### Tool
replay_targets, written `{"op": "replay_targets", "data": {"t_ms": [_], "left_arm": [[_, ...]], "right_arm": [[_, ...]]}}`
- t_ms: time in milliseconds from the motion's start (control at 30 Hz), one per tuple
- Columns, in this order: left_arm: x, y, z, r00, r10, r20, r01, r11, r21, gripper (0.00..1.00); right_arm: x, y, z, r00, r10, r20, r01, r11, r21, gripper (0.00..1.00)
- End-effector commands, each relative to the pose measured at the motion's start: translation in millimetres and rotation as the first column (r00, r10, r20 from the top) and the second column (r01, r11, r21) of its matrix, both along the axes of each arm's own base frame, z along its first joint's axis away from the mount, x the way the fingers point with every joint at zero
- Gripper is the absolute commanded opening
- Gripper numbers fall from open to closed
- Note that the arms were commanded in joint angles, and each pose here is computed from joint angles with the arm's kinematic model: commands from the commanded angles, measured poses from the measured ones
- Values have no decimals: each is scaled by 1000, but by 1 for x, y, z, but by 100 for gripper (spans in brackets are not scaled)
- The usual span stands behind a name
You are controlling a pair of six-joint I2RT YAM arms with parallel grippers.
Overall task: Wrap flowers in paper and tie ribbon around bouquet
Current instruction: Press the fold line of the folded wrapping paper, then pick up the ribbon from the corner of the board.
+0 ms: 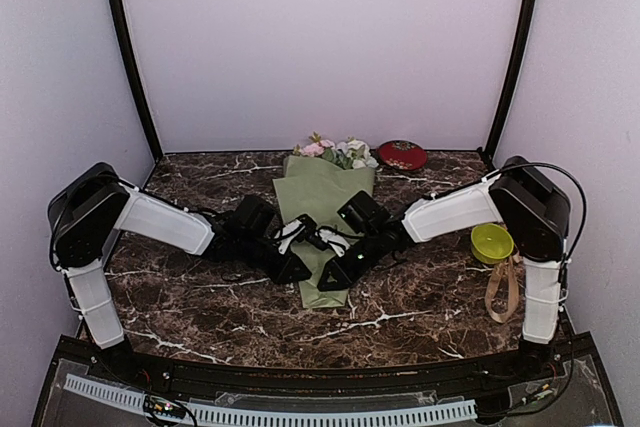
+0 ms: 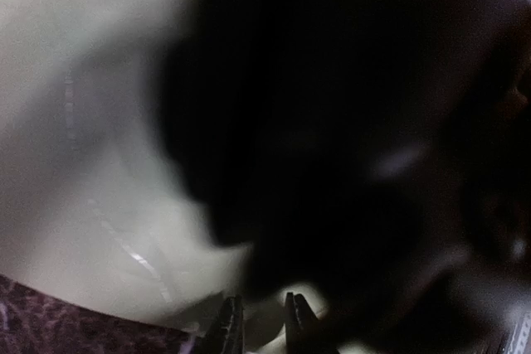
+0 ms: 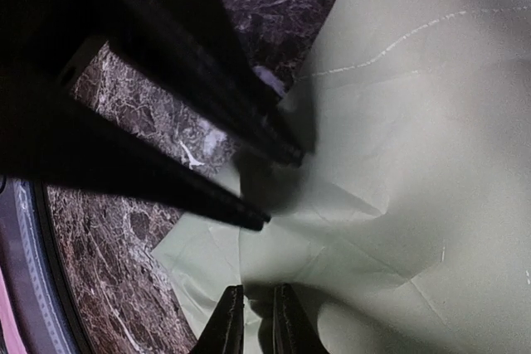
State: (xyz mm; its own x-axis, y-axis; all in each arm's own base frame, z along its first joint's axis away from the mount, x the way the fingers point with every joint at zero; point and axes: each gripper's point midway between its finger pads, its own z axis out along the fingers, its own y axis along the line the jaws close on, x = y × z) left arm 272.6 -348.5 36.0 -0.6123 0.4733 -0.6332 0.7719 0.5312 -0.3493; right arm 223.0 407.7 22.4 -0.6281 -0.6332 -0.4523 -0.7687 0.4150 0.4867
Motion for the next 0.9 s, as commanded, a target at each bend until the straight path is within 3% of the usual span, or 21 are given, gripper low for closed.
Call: {"op": "replay_targets", "data": {"t_ms": [0,233,667,867], "left_arm": [[-8,2,-9,999,-51,7,50,996,77,17],[-12,25,-50,998,6,-68,10,971,239,11],[-21,33,-62,996,-3,-93,27,963,269,8],[-21,35,-64,995,-3,-95,29,960,278,8]], "right_arm": [[-21,-19,-28,999,-16,-41,11,993,-120,14],[-17,-22,-20,999,-33,-10,31,991,-132,14],[-51,-82,-30,989,-132,-65,109,956,-273,14],[-50,-113,-29,982,-187,-22,162,901,-401,12]]}}
